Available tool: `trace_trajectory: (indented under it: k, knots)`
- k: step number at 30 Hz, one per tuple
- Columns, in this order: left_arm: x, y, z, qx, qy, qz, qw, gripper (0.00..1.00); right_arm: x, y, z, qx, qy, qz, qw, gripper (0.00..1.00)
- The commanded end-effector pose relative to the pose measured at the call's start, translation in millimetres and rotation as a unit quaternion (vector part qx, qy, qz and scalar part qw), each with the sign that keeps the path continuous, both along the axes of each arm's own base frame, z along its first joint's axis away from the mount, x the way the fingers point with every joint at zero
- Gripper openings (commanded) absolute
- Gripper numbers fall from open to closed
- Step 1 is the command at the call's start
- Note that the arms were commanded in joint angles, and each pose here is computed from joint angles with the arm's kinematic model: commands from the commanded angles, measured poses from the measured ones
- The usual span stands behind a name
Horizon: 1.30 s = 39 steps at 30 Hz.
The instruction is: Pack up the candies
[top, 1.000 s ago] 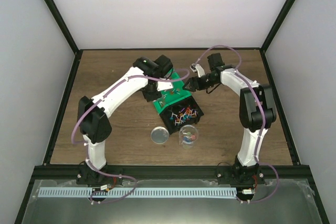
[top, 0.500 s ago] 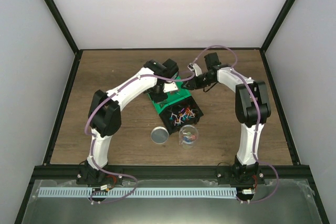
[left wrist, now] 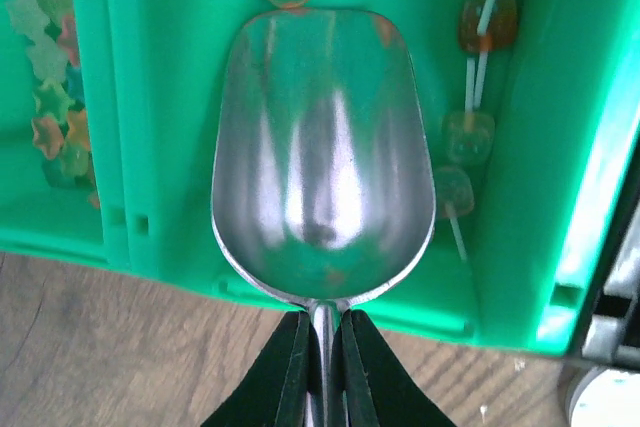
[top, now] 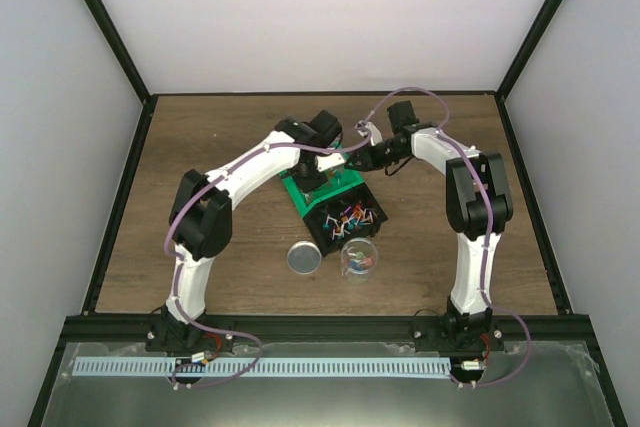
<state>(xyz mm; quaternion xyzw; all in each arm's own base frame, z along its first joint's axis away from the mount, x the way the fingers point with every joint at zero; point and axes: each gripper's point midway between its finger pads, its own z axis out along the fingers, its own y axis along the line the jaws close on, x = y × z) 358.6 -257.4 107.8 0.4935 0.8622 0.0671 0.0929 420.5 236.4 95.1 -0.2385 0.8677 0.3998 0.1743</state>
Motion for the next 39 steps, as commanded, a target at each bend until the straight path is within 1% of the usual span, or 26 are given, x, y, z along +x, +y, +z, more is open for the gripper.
trace_trajectory:
  k: [1, 5, 11, 19, 23, 26, 32, 35, 37, 39]
  knots:
    - [-8, -5, -37, -0.010, 0.037, 0.010, 0.999, 0.04, 2, 12, 3, 0.018, -0.004, 0.018, 1.000, 0.29]
    - [-8, -9, -50, -0.024, 0.034, 0.011, 0.999, 0.04, -1, 13, 1, 0.018, -0.003, 0.023, 1.000, 0.28]
    - [-11, -15, -66, -0.051, 0.030, 0.005, 0.998, 0.04, -4, 16, 1, 0.021, -0.006, 0.030, 0.999, 0.22]
    - [-13, -35, -71, -0.155, 0.008, -0.009, 0.988, 0.04, -7, 19, 0, 0.025, -0.010, 0.038, 0.999, 0.17]
    - [-8, -29, -76, -0.206, -0.004, -0.002, 0.979, 0.04, -5, 17, -2, 0.016, -0.013, 0.035, 0.999, 0.16]
    - [4, -26, -70, -0.243, -0.024, 0.009, 0.970, 0.04, -6, 16, -5, 0.012, -0.011, 0.034, 0.999, 0.15]
    - [5, -29, -32, -0.315, -0.053, -0.027, 0.947, 0.04, -3, 13, -6, 0.001, -0.016, 0.029, 0.999, 0.15]
    - [3, -19, -19, -0.317, -0.067, -0.047, 0.945, 0.04, -2, 12, -5, -0.002, -0.020, 0.030, 0.999, 0.15]
    - [2, -10, -15, -0.322, -0.060, -0.051, 0.943, 0.04, -2, 11, -4, -0.003, -0.022, 0.029, 0.999, 0.14]
    - [1, 0, -15, -0.312, -0.050, -0.064, 0.947, 0.04, -2, 11, -3, -0.004, -0.024, 0.030, 0.999, 0.14]
